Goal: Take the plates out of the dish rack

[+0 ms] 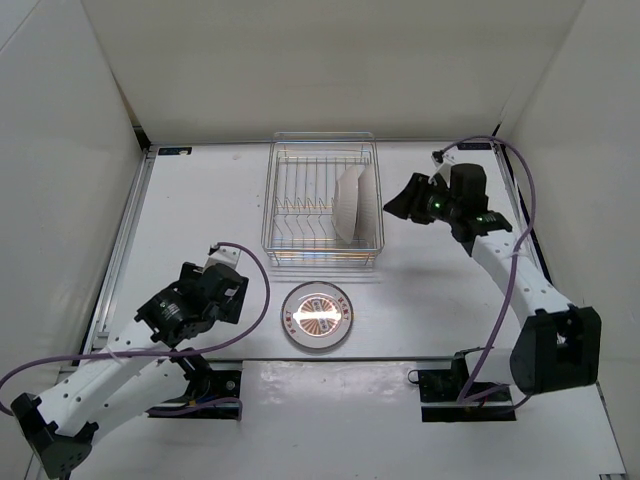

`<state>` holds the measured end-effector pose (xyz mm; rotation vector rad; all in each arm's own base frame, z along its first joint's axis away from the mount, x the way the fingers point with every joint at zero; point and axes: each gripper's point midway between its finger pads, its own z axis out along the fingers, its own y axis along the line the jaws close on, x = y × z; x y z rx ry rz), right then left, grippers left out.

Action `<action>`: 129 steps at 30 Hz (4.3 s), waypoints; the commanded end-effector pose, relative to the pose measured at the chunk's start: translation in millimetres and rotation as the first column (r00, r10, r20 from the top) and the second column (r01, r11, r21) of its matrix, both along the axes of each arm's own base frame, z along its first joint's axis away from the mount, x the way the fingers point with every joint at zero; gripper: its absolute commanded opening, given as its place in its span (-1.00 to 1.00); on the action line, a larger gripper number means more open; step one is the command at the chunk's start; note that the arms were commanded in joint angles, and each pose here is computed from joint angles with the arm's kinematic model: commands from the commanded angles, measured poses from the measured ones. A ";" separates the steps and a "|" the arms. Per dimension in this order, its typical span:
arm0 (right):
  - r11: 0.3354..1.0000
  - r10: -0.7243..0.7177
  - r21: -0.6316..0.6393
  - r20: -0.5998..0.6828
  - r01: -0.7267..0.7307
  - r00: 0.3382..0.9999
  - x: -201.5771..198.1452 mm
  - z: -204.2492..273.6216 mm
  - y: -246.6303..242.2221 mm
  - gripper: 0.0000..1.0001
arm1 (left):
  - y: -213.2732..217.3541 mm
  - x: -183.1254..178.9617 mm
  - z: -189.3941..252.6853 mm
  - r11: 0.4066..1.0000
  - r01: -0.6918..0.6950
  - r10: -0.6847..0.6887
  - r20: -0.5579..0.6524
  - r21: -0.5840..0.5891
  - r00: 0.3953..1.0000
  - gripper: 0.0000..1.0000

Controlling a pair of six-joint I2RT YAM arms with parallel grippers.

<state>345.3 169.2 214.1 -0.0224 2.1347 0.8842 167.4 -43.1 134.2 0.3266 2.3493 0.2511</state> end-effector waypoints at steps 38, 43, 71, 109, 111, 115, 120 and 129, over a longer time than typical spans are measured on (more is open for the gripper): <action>0.979 0.193 0.028 0.196 -0.203 0.961 60.9 42.7 66.7 -1.00 | 1.4 -0.6 -4.2 0.999 0.015 -0.014 -0.036 0.041 0.999 0.98; 0.982 0.174 0.031 0.214 -0.185 0.961 63.4 52.0 66.3 -1.00 | 0.3 -0.1 -4.7 0.999 0.018 -0.017 -0.038 0.040 0.999 0.98; 0.996 0.015 0.080 0.367 -0.048 0.930 65.9 139.4 46.5 -1.00 | 0.4 -0.8 -5.1 0.999 0.021 -0.019 -0.042 0.042 0.999 0.98; 0.887 -0.162 0.447 0.532 -0.113 0.831 65.5 179.9 11.7 -1.00 | 1.2 -2.1 -5.6 0.999 0.020 -0.018 -0.045 0.041 0.999 0.98; 0.879 -0.172 0.463 0.528 -0.112 0.832 69.5 181.9 8.1 -1.00 | 1.2 -1.8 -5.7 0.999 0.019 -0.017 -0.045 0.042 0.999 0.98; 0.890 -0.182 0.446 0.538 -0.095 0.823 70.9 188.1 -1.0 -1.00 | 1.0 -2.0 -4.8 0.999 0.018 -0.017 -0.043 0.039 0.999 0.98; 0.924 -0.187 0.377 0.587 -0.062 0.787 58.4 210.1 -13.0 -1.00 | 1.0 -1.8 -5.7 0.999 0.021 -0.019 -0.045 0.042 0.999 0.98; 0.984 -0.148 0.167 0.580 0.061 0.801 33.5 223.6 -30.9 -1.00 | 1.0 -1.2 -6.3 0.998 0.025 -0.022 -0.055 0.056 0.998 0.98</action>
